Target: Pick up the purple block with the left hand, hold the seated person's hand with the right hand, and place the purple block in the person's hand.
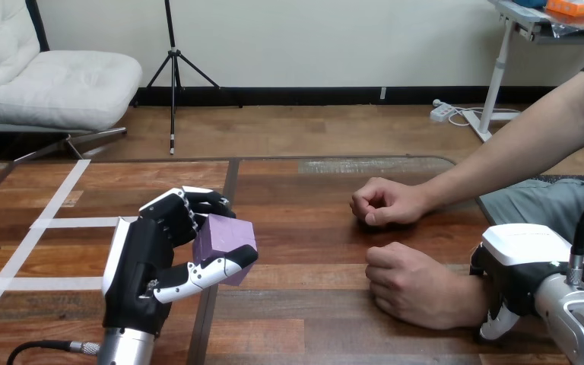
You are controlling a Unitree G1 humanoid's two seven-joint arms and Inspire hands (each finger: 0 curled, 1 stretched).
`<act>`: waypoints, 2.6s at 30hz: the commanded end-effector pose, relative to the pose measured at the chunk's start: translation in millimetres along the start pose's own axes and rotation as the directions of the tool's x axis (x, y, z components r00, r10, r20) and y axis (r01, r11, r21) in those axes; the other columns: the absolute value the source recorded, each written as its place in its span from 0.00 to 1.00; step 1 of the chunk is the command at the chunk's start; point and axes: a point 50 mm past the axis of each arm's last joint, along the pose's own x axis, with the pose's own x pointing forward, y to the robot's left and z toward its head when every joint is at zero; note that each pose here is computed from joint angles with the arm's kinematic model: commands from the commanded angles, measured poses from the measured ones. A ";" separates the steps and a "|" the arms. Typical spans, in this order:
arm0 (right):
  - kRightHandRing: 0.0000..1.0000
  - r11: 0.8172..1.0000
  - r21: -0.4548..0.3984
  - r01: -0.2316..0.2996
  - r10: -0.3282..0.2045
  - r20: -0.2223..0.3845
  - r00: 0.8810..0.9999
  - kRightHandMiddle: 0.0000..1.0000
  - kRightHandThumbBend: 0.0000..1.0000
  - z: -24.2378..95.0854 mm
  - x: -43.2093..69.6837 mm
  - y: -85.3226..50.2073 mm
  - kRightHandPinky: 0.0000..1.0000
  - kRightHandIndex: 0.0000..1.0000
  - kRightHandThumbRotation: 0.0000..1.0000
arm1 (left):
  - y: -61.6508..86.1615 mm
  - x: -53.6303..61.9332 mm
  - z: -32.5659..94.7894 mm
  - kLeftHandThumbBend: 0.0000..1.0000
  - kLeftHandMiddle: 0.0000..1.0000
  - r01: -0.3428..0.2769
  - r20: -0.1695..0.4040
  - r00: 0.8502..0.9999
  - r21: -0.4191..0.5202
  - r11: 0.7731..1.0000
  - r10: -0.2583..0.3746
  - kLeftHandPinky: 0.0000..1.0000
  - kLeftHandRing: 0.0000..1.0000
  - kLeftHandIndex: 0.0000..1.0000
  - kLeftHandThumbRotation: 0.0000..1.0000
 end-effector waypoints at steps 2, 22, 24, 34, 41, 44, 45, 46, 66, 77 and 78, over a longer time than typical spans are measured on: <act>0.47 1.000 -0.002 -0.022 0.022 -0.008 1.000 0.53 0.67 -2.9 2.7 4.2 0.37 0.57 0.00 | 1.2 17.5 15.8 0.84 0.51 0.004 0.104 0.995 0.019 1.000 -0.006 0.37 0.44 0.52 0.11; 0.47 1.000 0.016 0.018 -0.018 0.003 1.000 0.52 0.70 -5.5 -3.0 -5.5 0.37 0.56 0.00 | -0.5 17.4 14.8 0.84 0.51 0.014 0.095 0.995 0.012 1.000 -0.015 0.37 0.44 0.52 0.11; 0.47 1.000 0.016 0.019 -0.019 -0.002 1.000 0.52 0.68 -5.5 -3.4 -7.0 0.37 0.56 0.00 | -0.8 17.4 14.7 0.84 0.51 0.014 0.094 0.995 0.016 1.000 -0.016 0.37 0.44 0.52 0.12; 0.47 0.999 0.017 0.040 -0.040 -0.006 0.999 0.52 0.69 -5.6 -7.0 -14.7 0.38 0.57 0.00 | -3.1 18.1 14.4 0.84 0.51 0.020 0.094 0.995 0.027 0.999 -0.022 0.37 0.44 0.52 0.13; 0.47 0.997 0.047 0.063 -0.063 0.006 0.998 0.53 0.74 -5.3 -9.9 -20.1 0.38 0.57 0.00 | -4.8 18.6 14.1 0.84 0.51 0.025 0.093 0.995 0.012 1.000 -0.026 0.38 0.44 0.52 0.13; 0.48 0.996 0.051 0.070 -0.071 0.014 0.997 0.54 0.75 -5.0 -11.3 -22.8 0.38 0.56 0.00 | -5.8 18.8 14.1 0.84 0.51 0.030 0.094 0.995 0.000 1.000 -0.030 0.38 0.44 0.52 0.12; 0.48 0.996 0.050 0.077 -0.078 0.017 0.997 0.54 0.76 -4.8 -12.2 -24.3 0.38 0.56 0.00 | -6.4 18.8 14.0 0.84 0.51 0.032 0.093 0.995 -0.006 0.999 -0.032 0.38 0.44 0.52 0.12; 0.48 0.995 0.049 0.081 -0.082 0.018 0.996 0.54 0.76 -4.7 -12.8 -25.3 0.38 0.56 0.00 | -6.7 18.9 14.0 0.84 0.51 0.034 0.092 0.995 -0.009 0.999 -0.033 0.38 0.44 0.52 0.12; 0.47 0.978 0.084 0.192 -0.198 0.062 0.978 0.54 0.78 2.3 -29.0 -48.4 0.38 0.51 0.00 | -18.8 18.3 14.4 0.85 0.50 0.088 0.098 0.992 -0.074 0.993 -0.081 0.38 0.45 0.52 0.09; 0.46 0.965 0.085 0.250 -0.258 0.107 0.960 0.52 0.79 9.0 -37.3 -57.2 0.37 0.51 0.00 | -26.9 17.5 14.2 0.85 0.50 0.120 0.102 0.988 -0.078 0.990 -0.112 0.38 0.44 0.53 0.10; 0.45 0.963 0.088 0.256 -0.265 0.112 0.958 0.52 0.79 10.1 -38.3 -58.3 0.37 0.51 0.00 | -28.1 17.4 14.2 0.85 0.50 0.124 0.103 0.988 -0.080 0.989 -0.116 0.38 0.44 0.53 0.10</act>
